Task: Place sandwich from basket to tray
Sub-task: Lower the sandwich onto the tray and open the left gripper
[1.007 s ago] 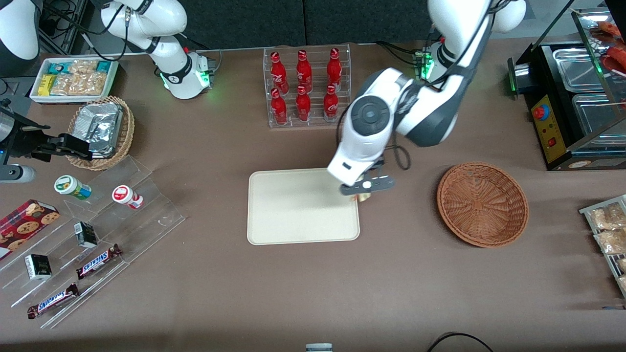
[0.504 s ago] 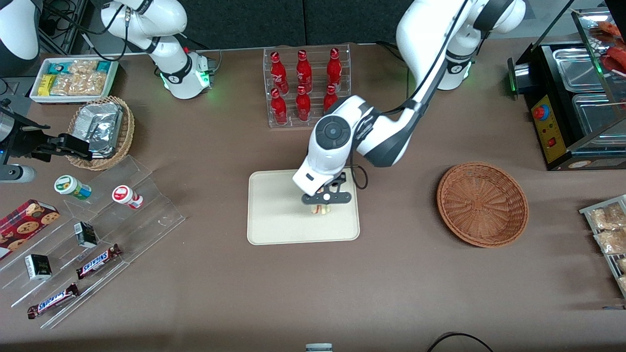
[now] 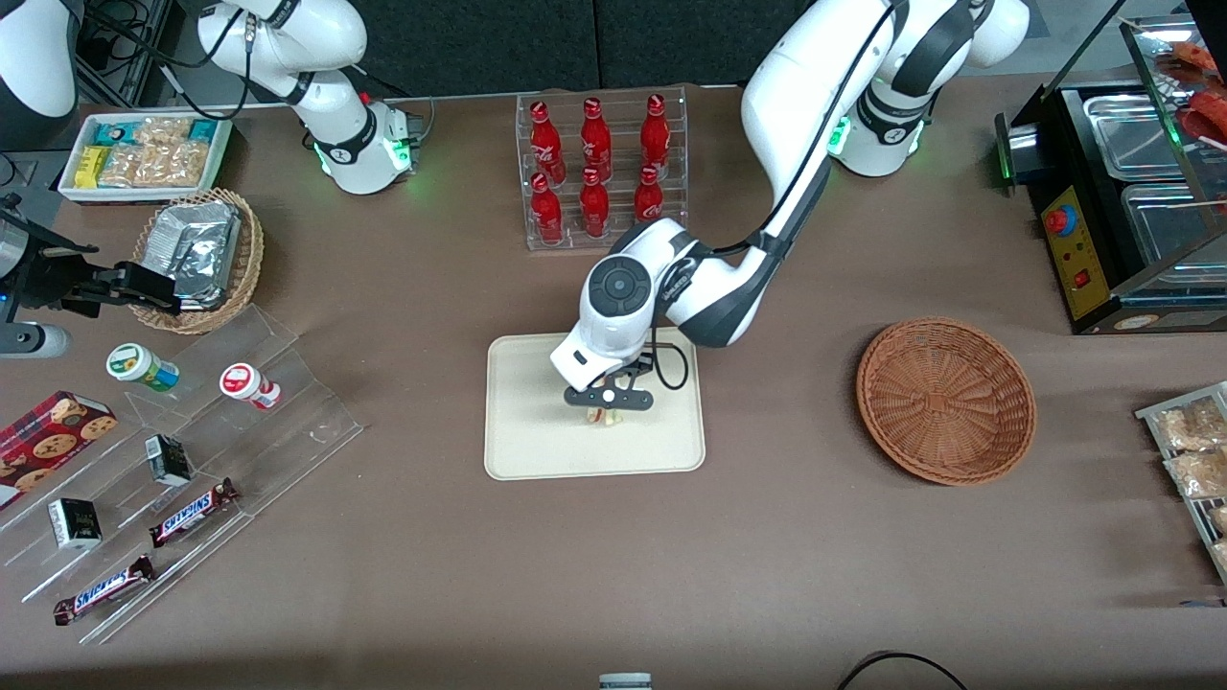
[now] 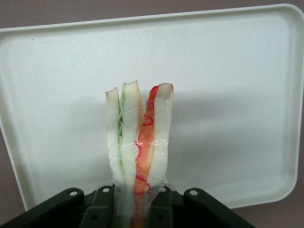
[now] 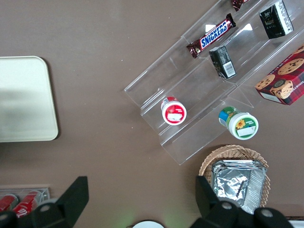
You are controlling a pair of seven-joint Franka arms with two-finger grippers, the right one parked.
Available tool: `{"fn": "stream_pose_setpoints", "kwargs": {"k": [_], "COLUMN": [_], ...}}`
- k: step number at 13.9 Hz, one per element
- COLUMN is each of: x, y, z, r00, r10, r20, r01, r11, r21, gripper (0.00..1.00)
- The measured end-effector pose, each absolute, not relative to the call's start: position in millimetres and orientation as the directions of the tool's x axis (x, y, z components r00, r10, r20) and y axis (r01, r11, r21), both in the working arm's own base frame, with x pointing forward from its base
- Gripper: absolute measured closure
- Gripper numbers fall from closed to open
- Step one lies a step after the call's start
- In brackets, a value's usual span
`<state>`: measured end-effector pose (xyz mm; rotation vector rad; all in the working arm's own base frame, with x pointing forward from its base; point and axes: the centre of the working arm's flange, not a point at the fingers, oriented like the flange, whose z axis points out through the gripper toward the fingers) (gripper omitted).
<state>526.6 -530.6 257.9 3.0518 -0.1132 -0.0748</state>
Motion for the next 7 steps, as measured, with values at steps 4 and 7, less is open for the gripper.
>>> {"fn": "stream_pose_setpoints", "kwargs": {"k": [4, 7], "x": [538.1, 546.4], "y": [-536.4, -537.7], "z": [232.4, 221.3], "r00": [0.997, 0.999], "r10": [-0.072, -0.046], "r20": [-0.018, -0.014], "r01": [-0.07, -0.045], "r11": [-0.992, -0.993], "r21": [0.103, 0.105], "gripper": [0.84, 0.84]}}
